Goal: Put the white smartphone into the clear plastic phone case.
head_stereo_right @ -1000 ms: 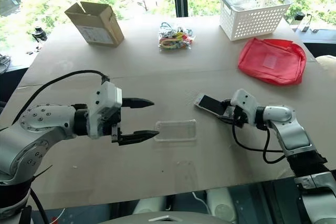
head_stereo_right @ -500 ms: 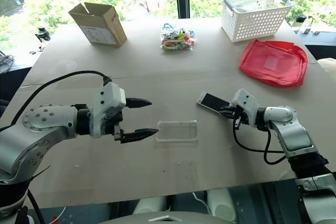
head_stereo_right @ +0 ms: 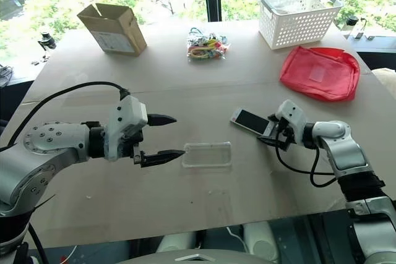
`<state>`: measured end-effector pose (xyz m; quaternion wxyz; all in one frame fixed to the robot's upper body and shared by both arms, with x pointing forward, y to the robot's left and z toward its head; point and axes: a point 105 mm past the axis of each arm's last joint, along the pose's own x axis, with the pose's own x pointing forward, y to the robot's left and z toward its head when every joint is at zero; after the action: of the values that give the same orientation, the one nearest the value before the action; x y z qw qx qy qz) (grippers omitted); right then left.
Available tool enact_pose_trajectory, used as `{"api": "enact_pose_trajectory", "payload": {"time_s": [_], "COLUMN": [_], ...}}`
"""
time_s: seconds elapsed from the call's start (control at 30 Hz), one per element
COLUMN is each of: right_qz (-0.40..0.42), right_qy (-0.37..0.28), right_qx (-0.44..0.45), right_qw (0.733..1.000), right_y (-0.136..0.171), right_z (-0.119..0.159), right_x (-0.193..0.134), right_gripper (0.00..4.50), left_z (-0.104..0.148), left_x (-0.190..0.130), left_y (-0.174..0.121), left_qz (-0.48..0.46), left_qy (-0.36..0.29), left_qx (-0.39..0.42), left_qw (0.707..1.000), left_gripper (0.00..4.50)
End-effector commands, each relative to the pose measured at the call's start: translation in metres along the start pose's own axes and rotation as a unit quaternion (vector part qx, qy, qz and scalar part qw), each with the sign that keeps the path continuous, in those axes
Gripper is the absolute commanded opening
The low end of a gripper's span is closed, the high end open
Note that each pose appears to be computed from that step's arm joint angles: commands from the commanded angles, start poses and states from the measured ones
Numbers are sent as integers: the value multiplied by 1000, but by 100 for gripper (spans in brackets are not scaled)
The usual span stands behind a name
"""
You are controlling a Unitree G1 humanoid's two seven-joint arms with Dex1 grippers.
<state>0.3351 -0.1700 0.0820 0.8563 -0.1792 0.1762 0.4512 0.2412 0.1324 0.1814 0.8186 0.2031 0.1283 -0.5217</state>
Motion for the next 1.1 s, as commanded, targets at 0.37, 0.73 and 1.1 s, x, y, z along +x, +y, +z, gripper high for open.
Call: {"api": "enact_pose_trajectory", "payload": {"time_s": [0.37,0.73,1.1], "right_qz": [25,52,177], "right_qy": [30,-91,-38], "right_qx": [8,-120,-189], "right_qw": [999,987,965], "right_y": [14,20,64], "right_z": [-30,56,71], "right_x": [15,1,-25], "right_gripper": [294,294,294], "left_z": [8,6,4], "left_x": [-6,-7,-4], "left_y": [-3,3,13], "left_qz": [5,16,4], "left_qy": [5,-1,-55], "left_qx": [24,21,-17], "left_qw": [1000,1000,998], "left_gripper": [450,450,323]}}
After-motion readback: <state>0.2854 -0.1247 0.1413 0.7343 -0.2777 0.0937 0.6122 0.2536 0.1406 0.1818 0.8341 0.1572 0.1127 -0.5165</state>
